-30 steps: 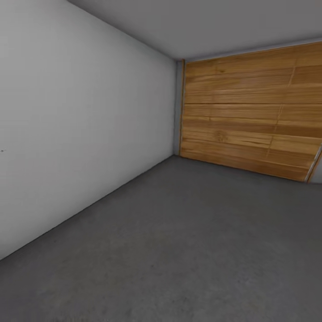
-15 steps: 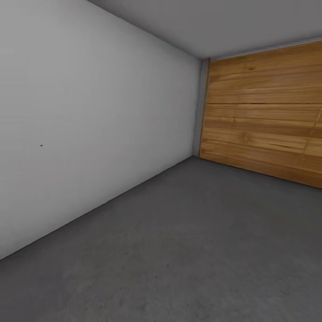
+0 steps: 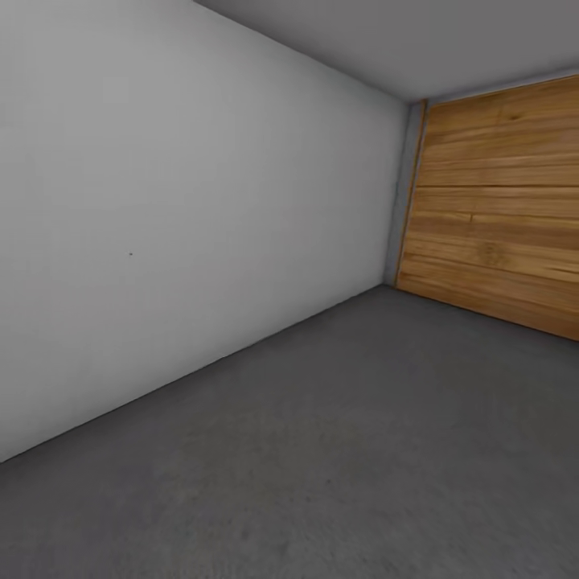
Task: Move the two storage containers from the living room to the garage. In the garage, place one container on the floor and stack the other container on top of it (either order is fine).
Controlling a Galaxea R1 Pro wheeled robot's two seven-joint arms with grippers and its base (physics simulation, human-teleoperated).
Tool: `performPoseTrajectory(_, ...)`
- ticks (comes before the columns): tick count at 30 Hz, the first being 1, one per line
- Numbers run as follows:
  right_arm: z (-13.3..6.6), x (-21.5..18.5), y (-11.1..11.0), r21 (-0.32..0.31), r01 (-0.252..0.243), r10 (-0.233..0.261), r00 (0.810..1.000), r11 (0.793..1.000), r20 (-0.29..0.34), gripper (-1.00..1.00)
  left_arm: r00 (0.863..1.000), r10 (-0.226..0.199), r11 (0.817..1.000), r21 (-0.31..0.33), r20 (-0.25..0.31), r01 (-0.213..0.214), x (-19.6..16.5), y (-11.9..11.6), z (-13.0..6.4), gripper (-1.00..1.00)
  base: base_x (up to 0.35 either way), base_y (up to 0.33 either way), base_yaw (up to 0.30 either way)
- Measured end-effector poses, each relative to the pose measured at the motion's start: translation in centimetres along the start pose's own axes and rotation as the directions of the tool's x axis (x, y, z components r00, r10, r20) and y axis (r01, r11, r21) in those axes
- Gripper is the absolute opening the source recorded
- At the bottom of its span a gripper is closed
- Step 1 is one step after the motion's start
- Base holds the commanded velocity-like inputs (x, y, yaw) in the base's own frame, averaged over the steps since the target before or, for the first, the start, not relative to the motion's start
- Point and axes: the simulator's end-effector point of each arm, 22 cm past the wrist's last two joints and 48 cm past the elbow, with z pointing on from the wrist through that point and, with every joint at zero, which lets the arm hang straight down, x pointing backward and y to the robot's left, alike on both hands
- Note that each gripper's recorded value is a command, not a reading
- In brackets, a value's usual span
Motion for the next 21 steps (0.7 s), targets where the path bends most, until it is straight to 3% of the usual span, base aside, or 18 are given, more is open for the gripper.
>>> performPoseTrajectory(21,0.00,0.00,-0.18,0.007,0.002,-0.002,1.000,1.000,0.000,1.00,1.000,0.000,1.000,0.001,0.000,0.000,0.01,-0.06,0.00,1.00,0.000,0.000,0.300)
